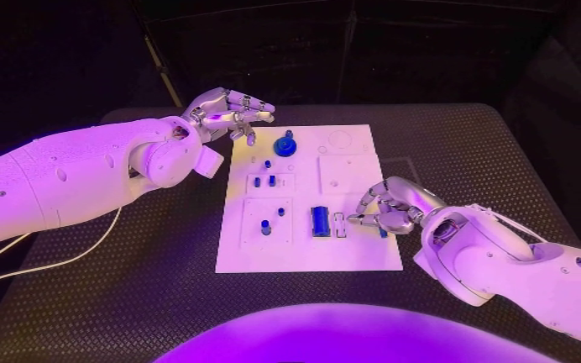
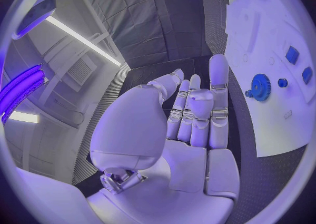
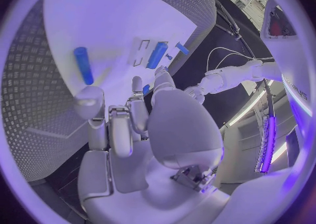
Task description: Assemble the parts on the task board
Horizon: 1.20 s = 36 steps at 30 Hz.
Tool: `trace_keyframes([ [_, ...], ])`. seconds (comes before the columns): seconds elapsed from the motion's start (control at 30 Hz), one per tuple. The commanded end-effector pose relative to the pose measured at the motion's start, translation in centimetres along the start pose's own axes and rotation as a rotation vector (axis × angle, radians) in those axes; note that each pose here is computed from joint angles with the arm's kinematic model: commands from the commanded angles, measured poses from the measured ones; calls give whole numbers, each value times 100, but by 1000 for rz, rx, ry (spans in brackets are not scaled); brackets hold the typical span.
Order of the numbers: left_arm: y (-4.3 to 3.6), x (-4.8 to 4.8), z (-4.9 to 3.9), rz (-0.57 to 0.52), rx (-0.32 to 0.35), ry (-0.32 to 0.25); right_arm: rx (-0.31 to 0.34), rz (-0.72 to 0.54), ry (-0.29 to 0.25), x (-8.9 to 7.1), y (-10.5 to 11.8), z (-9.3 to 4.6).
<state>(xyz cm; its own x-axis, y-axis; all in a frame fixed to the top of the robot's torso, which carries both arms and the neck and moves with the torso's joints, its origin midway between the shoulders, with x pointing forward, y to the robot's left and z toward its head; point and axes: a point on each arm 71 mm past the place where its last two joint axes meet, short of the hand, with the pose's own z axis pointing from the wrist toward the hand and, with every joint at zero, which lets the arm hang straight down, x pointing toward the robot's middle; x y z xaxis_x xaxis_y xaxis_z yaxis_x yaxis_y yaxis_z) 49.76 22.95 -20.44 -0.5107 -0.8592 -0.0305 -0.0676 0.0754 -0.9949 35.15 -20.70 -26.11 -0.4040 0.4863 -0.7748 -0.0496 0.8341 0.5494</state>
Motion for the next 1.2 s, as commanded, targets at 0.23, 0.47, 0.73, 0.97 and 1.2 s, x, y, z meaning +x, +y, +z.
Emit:
trace_keyframes([
  [0.23,-14,19,18,-7,10,10,76,-90,-8,-167,-325,-70],
  [0.47,-8,21,22,-7,9,12,111,-180,-7,-178,-414,-43],
  [0.73,-3,21,22,-7,8,13,111,-222,2,-152,-410,-17],
  [0.97,1,18,20,-7,7,13,107,-243,35,-80,-400,-26],
  [1.2,4,17,20,-7,5,13,106,-265,61,1,-412,-21],
])
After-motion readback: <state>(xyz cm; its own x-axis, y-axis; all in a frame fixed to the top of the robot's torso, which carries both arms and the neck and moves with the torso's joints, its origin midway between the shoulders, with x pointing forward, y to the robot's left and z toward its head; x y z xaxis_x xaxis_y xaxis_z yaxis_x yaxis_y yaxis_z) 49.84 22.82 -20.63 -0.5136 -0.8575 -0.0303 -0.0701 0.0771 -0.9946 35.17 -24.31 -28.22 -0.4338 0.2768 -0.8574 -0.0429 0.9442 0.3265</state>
